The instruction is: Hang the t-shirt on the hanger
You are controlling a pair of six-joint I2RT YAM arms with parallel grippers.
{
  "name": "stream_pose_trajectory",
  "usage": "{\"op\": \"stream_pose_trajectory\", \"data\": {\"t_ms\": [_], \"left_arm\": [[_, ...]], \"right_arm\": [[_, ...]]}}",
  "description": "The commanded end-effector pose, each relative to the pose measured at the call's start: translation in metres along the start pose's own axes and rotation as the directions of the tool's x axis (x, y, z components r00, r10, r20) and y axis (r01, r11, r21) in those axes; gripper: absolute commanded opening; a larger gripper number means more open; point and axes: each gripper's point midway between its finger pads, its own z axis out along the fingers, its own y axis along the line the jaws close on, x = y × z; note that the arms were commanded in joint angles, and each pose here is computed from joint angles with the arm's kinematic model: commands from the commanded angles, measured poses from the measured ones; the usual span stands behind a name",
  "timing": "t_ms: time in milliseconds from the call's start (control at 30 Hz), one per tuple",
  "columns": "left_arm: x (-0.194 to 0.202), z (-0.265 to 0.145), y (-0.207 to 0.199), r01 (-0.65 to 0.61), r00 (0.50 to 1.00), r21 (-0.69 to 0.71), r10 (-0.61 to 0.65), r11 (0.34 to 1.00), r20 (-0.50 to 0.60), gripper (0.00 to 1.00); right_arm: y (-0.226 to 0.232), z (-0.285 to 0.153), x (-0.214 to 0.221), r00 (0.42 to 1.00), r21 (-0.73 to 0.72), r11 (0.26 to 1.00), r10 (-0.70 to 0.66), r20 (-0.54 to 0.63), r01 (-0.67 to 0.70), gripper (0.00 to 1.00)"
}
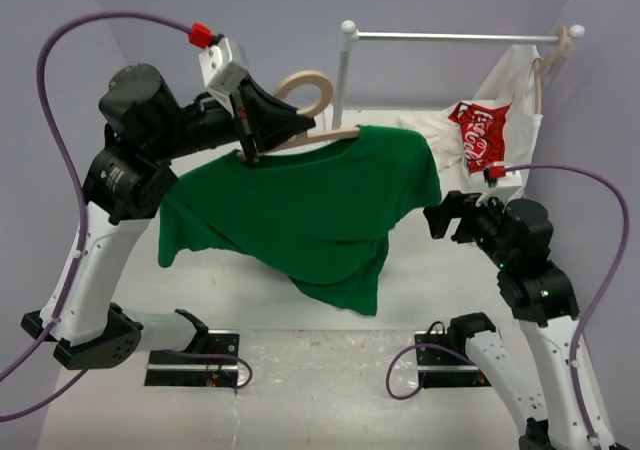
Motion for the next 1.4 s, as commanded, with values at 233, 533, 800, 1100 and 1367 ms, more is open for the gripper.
{"op": "stream_pose_trajectory", "data": {"t_ms": [233,533,800,1100,1367], "left_arm": [[-0.080,0.019,-0.028,-0.155,0.976,0.248,0.109,0.956,0.189,0.00],[0.025,-0.007,-0.079,-0.130,0.991,0.688,0.123,0.714,0.059,0.00],[0.045,-0.004,-0.075,-0.088,0.995,0.675,0.092,0.733,0.030,0.00],[0.053,0.010,-0.075,-0.039,0.999,0.687,0.050,0.726,0.004,0.00],[0.048,0.025,-0.067,-0.009,1.000,0.654,0.010,0.756,0.002,0.00]], "right_arm": [[0.126,-0.153,-0.119,0.902,-0.483,0.780,-0.236,0.361,0.397,0.80],[0.132,-0.159,-0.109,0.879,-0.517,0.721,-0.292,0.376,0.461,0.78],[0.150,-0.143,-0.082,0.924,-0.706,0.599,-0.294,0.245,0.378,0.72],[0.153,-0.098,-0.057,0.933,-0.754,0.583,-0.342,0.111,0.303,0.65],[0.157,-0.068,-0.045,0.909,-0.733,0.595,-0.410,0.078,0.331,0.00]]}}
